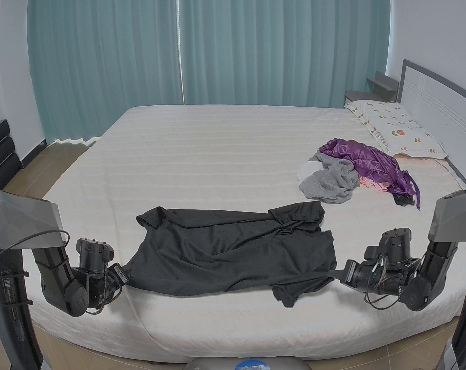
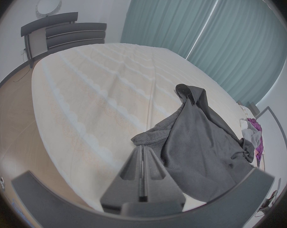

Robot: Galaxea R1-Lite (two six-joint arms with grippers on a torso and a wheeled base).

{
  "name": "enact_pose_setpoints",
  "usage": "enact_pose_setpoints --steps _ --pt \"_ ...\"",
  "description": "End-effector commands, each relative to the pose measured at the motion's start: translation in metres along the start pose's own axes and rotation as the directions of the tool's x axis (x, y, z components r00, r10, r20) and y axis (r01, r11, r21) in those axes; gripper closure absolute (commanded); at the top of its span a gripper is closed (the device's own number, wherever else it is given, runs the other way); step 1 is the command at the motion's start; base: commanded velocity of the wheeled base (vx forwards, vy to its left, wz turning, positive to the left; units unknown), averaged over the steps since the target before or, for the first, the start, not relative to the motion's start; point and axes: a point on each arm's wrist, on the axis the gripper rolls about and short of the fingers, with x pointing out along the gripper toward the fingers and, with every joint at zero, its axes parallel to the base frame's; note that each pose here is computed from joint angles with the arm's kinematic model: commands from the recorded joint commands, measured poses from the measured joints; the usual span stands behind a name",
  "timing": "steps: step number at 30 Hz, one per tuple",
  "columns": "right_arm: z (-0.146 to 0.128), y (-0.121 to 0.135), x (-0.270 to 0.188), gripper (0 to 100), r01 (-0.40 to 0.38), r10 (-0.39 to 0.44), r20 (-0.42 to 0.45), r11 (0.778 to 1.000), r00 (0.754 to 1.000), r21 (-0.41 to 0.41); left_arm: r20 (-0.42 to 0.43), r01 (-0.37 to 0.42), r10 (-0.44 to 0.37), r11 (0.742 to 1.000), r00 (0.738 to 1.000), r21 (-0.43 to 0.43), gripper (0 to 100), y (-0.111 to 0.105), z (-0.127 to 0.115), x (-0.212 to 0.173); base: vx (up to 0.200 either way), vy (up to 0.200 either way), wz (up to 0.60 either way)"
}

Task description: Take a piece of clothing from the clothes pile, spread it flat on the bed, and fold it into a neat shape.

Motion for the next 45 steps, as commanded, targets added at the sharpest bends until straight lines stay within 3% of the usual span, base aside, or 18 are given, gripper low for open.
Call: enact_pose_setpoints --steps 1,9,24,25,45 --pt "0.003 0.002 -0.036 100 -0.022 0.022 0.030 1.000 0.999 0.014 0.002 0.021 -0.021 0.999 1.000 0.036 100 -0.003 0.000 -0.016 0.000 0.000 0.00" --pt "-0.006 0.005 -0.065 100 -0.032 0.032 0.012 0.999 0.999 0.017 -0.017 0.015 -0.013 0.995 1.000 0.098 100 0.000 -0.006 -0.022 0.000 0.000 0.00" --pt "-0.021 -0.017 -0.050 100 0.054 -0.049 -0.081 0.997 0.996 0.059 -0.053 0.000 0.008 0.988 0.999 0.156 100 0.005 -0.015 -0.024 0.000 0.000 0.00" --pt "-0.022 -0.018 -0.049 0 0.056 -0.050 -0.085 0.997 0.995 0.059 -0.054 0.002 0.006 0.988 0.999 0.157 100 0.004 -0.015 -0.024 0.000 0.000 0.00" --pt "-0.019 -0.043 0.001 0 0.101 -0.096 -0.077 0.992 0.992 0.069 -0.050 0.005 0.003 0.988 0.999 0.157 100 0.004 -0.015 -0.024 0.000 0.000 0.00"
